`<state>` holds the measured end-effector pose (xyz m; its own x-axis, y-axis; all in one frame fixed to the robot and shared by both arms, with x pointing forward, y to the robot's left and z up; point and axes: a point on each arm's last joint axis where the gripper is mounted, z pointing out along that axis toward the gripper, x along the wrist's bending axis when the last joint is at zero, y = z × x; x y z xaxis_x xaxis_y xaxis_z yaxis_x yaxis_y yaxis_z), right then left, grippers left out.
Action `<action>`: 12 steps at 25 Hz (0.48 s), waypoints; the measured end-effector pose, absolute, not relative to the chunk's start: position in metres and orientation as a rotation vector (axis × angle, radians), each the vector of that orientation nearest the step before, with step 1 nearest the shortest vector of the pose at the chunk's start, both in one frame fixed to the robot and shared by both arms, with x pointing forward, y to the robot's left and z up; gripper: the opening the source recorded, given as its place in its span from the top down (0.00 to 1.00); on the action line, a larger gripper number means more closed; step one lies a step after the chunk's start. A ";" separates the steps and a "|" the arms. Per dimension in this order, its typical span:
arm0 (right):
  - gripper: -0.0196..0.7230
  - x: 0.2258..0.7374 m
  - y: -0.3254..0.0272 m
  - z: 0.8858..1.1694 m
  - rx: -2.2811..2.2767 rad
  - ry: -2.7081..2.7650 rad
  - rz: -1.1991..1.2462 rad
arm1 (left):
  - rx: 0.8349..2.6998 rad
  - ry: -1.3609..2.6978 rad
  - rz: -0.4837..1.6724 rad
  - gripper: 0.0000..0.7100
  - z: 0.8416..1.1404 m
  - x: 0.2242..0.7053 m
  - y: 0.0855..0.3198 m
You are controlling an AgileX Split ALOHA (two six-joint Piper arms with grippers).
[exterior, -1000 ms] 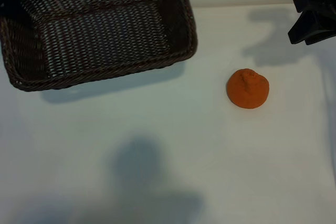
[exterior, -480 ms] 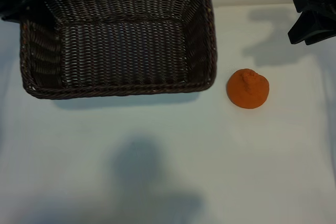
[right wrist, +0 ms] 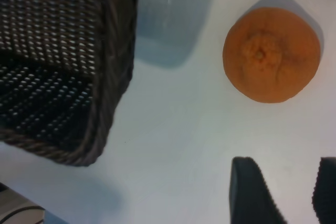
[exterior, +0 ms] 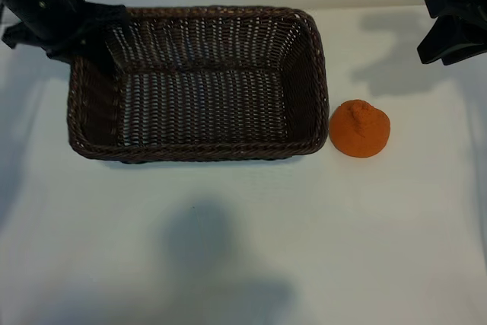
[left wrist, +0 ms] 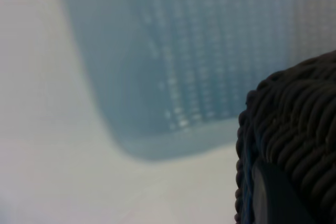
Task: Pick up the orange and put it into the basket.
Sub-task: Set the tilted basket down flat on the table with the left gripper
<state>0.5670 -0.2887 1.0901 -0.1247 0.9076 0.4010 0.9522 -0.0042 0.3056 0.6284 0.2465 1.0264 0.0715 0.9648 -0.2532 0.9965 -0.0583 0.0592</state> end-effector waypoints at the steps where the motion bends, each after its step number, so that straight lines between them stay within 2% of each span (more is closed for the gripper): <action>1: 0.54 0.567 -0.289 1.090 -2.019 -2.154 -0.787 | 2.124 2.003 -0.235 0.75 1.021 0.630 0.246; 12: 0.54 0.567 -0.289 1.090 -2.019 -2.153 -0.787 | 2.087 2.070 -0.361 0.75 0.993 0.637 0.237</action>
<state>0.5670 -0.2887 1.0901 -0.1244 0.9075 0.4011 0.9522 -0.0044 0.3054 0.6375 0.2373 0.9926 0.0017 0.9553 -0.2955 0.9990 -0.0149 -0.0424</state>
